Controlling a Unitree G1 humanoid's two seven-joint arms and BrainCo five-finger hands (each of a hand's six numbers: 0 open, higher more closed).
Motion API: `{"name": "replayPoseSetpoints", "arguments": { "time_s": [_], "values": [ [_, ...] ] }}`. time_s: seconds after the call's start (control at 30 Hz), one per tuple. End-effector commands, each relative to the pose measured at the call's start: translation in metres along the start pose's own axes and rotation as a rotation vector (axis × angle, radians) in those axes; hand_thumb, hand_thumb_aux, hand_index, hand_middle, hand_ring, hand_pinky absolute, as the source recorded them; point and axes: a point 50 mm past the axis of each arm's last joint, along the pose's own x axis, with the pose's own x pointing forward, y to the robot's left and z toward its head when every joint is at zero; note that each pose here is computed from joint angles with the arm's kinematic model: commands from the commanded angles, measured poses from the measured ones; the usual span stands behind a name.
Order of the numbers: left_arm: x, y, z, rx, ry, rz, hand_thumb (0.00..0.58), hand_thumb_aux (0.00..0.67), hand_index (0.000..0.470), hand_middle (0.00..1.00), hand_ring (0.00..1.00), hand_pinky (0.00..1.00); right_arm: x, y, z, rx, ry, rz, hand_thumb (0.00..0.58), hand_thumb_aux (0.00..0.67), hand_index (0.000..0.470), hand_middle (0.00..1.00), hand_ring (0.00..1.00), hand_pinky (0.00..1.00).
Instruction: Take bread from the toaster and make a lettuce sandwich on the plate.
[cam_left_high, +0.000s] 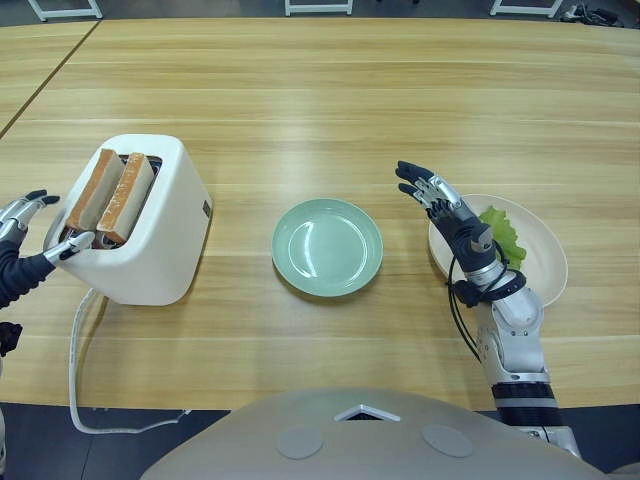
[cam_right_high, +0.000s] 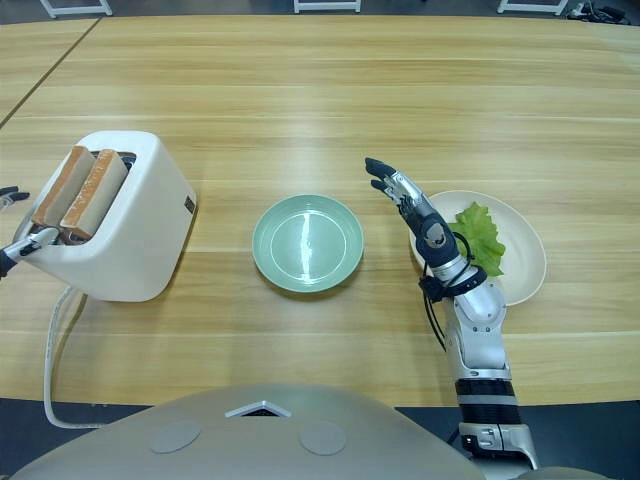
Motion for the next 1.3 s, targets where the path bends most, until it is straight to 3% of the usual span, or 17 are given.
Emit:
{"name": "replayPoseSetpoints", "arguments": {
  "time_s": [0.03,0.23,0.43,0.5,0.53,0.6,0.87,1.0,1.03,1.1,1.13,1.3],
  "values": [
    [0.006,-0.001,0.001,0.016,-0.008,-0.006,0.281,0.189,0.133,0.00,0.00,0.00,-0.002,-0.002,0.002,-0.015,0.006,-0.004,0.000,0.000,0.000,0.00,0.00,0.00],
    [0.013,-0.002,0.012,-0.013,-0.062,0.021,0.241,0.158,0.111,0.00,0.00,0.00,-0.002,-0.002,0.003,-0.015,0.005,-0.004,0.000,0.000,0.000,0.00,0.00,0.00],
    [0.014,-0.004,0.019,-0.044,-0.088,0.015,0.251,0.166,0.116,0.00,0.00,0.00,-0.001,-0.001,0.003,-0.015,0.004,0.004,0.000,0.000,0.000,0.00,0.00,0.00],
    [0.015,-0.007,0.019,-0.043,-0.086,0.007,0.328,0.229,0.160,0.00,0.00,0.00,-0.002,-0.001,0.003,-0.015,0.004,0.003,0.000,0.000,0.000,0.00,0.00,0.00],
    [0.016,-0.008,0.018,-0.037,-0.082,0.003,0.427,0.326,0.229,0.00,0.00,0.00,-0.002,-0.001,0.003,-0.015,0.004,0.003,0.000,0.000,0.000,0.00,0.00,0.00],
    [0.016,-0.009,0.017,-0.025,-0.074,0.000,0.478,0.389,0.273,0.00,0.00,0.00,-0.002,-0.001,0.004,-0.016,0.005,0.002,0.000,0.000,0.000,0.00,0.00,0.00],
    [0.018,-0.010,0.015,-0.003,-0.062,0.005,0.535,0.483,0.339,0.00,0.00,0.00,-0.002,-0.001,0.004,-0.017,0.004,0.002,0.000,0.000,0.000,0.00,0.00,0.00],
    [0.019,-0.004,0.022,-0.006,-0.101,0.056,0.506,0.431,0.302,0.00,0.00,0.00,-0.003,-0.002,0.004,-0.018,0.004,0.000,0.000,0.000,0.000,0.00,0.00,0.00],
    [0.019,-0.003,0.024,-0.006,-0.110,0.069,0.524,0.462,0.324,0.00,0.00,0.00,-0.003,-0.002,0.004,-0.019,0.004,0.000,0.000,0.000,0.000,0.00,0.00,0.00],
    [0.019,0.001,0.027,-0.014,-0.128,0.095,0.577,0.625,0.439,0.00,0.00,0.00,-0.003,-0.002,0.005,-0.020,0.003,0.001,0.000,0.000,0.000,0.00,0.00,0.00],
    [0.019,0.002,0.028,-0.019,-0.135,0.107,0.580,0.670,0.470,0.00,0.00,0.00,-0.003,-0.002,0.005,-0.020,0.003,0.001,0.000,0.000,0.000,0.00,0.00,0.00],
    [0.018,0.007,0.029,-0.035,-0.142,0.142,0.580,0.670,0.470,0.00,0.00,0.00,-0.003,-0.002,0.005,-0.022,0.004,0.002,0.000,0.000,0.000,0.00,0.00,0.00]
  ]
}}
